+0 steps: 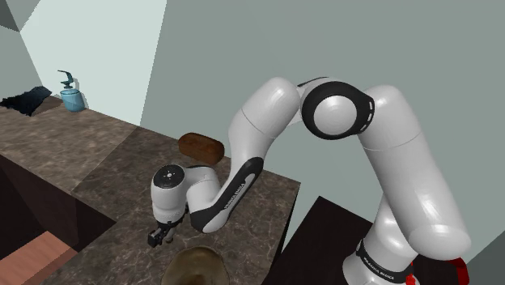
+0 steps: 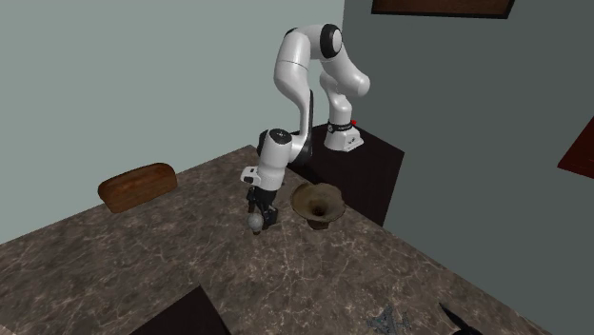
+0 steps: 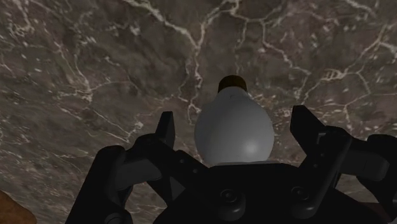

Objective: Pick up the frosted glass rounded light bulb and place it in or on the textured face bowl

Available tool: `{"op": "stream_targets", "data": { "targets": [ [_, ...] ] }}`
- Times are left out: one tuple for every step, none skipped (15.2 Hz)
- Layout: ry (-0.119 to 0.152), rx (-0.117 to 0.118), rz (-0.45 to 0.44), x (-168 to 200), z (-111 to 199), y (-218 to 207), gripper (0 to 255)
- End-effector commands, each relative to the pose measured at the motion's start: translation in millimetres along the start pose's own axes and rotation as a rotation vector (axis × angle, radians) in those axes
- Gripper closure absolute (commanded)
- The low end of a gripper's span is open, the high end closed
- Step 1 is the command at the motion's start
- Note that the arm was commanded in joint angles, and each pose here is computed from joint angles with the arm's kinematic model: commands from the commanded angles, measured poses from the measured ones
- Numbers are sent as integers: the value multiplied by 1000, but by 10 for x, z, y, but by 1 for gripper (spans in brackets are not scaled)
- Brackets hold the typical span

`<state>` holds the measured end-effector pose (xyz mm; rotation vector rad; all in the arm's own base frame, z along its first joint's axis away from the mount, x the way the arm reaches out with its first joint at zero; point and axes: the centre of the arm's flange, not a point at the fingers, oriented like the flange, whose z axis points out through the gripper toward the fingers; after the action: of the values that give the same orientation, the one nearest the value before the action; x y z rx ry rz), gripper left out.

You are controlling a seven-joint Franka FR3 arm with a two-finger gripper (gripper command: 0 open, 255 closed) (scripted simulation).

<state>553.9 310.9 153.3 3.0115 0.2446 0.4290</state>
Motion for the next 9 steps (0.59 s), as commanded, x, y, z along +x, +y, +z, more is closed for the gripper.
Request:
{"op": "stream_targets", "data": {
  "targets": [
    [0,0,0,0,1,0,0],
    [0,0,0,0,0,0,0],
    [0,0,0,0,0,0,255],
    [0,0,0,0,0,0,255],
    [0,0,0,0,0,0,255],
    [0,0,0,0,1,0,255],
    [0,0,0,0,1,-1,255],
    [0,0,0,0,1,-1,255],
    [0,0,0,0,0,-1,255]
  ]
}}
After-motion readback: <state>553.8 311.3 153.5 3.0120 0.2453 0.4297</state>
